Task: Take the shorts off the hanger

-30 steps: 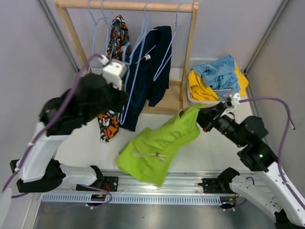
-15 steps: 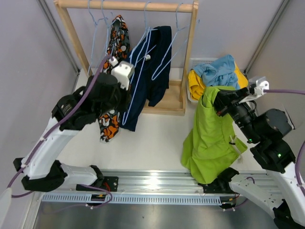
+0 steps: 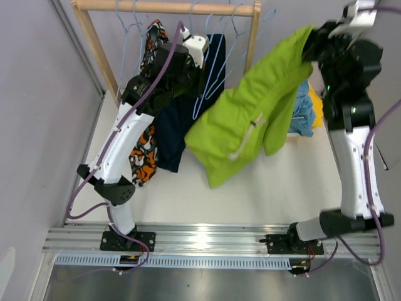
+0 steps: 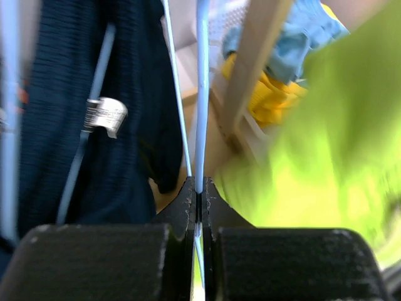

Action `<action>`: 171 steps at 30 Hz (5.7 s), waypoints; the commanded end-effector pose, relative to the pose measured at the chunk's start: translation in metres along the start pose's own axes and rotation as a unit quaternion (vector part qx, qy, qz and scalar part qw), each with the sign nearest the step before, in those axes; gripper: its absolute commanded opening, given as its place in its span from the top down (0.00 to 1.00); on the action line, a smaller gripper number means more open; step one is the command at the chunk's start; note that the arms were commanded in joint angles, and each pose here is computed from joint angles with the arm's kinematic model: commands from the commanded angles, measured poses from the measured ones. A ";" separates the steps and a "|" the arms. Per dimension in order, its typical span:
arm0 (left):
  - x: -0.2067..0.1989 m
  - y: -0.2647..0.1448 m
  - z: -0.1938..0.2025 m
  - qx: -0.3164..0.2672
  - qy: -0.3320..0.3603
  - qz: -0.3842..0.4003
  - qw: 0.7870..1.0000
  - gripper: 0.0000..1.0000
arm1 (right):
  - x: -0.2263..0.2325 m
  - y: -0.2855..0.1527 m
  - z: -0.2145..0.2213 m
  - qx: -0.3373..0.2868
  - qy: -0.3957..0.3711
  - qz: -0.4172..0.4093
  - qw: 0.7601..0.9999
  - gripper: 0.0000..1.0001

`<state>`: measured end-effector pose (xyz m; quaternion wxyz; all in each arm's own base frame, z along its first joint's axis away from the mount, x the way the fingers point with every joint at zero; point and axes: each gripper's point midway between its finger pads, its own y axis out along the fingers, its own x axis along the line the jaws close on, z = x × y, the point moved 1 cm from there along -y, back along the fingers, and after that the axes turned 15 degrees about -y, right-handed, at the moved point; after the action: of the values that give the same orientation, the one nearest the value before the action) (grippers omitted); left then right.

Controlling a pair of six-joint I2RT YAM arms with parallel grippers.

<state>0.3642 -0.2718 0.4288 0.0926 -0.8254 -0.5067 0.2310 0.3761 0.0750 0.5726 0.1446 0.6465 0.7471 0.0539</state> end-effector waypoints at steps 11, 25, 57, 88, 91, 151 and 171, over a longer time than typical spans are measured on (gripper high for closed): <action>0.013 -0.005 -0.046 -0.070 -0.018 0.037 0.997 1.00 | -0.074 0.149 0.002 -0.125 -0.040 0.107 0.986 1.00; 0.000 0.021 -0.052 -0.075 -0.028 0.066 0.995 1.00 | -0.113 0.107 0.422 0.347 0.014 0.307 0.886 0.90; -0.013 0.087 -0.056 -0.100 -0.088 0.114 0.984 0.57 | 0.090 -0.121 0.304 0.276 0.152 0.111 0.943 0.00; 0.073 -0.037 -0.081 -0.156 -0.010 -0.045 0.987 0.04 | 0.107 -0.190 0.294 0.288 0.108 0.081 0.948 0.01; 0.076 -0.021 -0.081 -0.149 -0.014 -0.044 0.988 0.05 | 0.105 -0.196 0.300 0.294 0.105 0.082 0.947 0.01; -0.024 -0.331 0.054 -0.130 -0.007 0.317 0.940 1.00 | 0.256 -0.165 0.137 0.036 0.119 -0.384 0.915 0.01; -0.007 -0.318 0.082 -0.095 -0.013 0.284 0.954 1.00 | 0.200 -0.111 0.135 -0.007 0.104 -0.277 0.955 1.00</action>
<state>0.0672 -0.1382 0.4710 -0.0401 -0.9348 -0.2653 0.2326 0.2604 0.2866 0.3358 0.0433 0.3342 0.9410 0.0302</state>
